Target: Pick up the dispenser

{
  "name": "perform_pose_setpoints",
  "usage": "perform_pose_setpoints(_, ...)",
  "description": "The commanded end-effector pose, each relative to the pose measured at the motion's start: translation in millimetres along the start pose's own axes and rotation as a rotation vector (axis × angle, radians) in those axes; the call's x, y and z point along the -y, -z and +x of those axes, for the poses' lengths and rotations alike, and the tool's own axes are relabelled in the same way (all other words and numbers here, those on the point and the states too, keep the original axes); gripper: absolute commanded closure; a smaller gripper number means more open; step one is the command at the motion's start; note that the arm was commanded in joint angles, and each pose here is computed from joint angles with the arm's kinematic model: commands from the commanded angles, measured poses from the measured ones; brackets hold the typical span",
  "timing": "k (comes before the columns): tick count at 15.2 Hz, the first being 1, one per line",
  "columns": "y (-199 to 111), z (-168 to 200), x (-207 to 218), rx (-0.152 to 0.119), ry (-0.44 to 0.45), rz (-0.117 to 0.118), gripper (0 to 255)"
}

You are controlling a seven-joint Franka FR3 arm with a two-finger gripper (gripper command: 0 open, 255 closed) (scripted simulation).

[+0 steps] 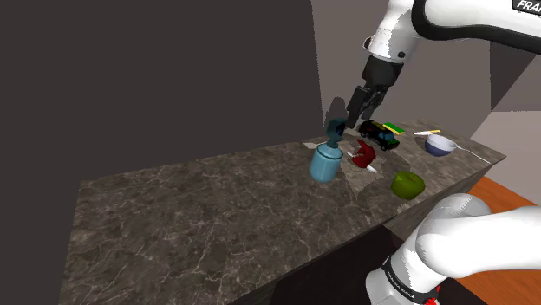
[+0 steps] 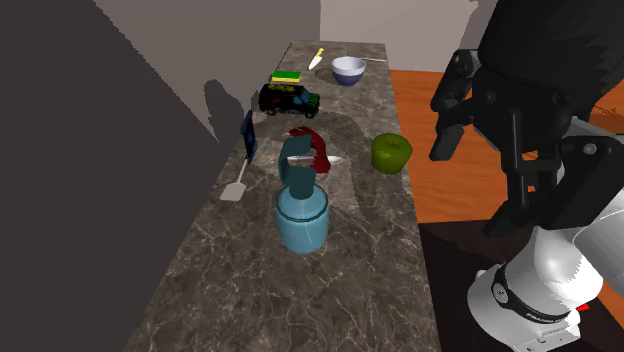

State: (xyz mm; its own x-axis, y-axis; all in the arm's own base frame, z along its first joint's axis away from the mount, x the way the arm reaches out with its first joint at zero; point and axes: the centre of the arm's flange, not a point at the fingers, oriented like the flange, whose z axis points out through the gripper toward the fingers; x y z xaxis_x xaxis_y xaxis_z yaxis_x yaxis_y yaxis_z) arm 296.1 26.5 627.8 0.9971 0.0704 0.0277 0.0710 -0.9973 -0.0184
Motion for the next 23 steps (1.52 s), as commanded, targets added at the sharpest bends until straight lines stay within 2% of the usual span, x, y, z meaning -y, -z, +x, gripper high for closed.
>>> perform_pose_setpoints(1,0,0,0,0.000,0.000,0.000,0)
perform_pose_setpoints(23,-151,65,-206,-0.272,-0.237,-0.064,0)
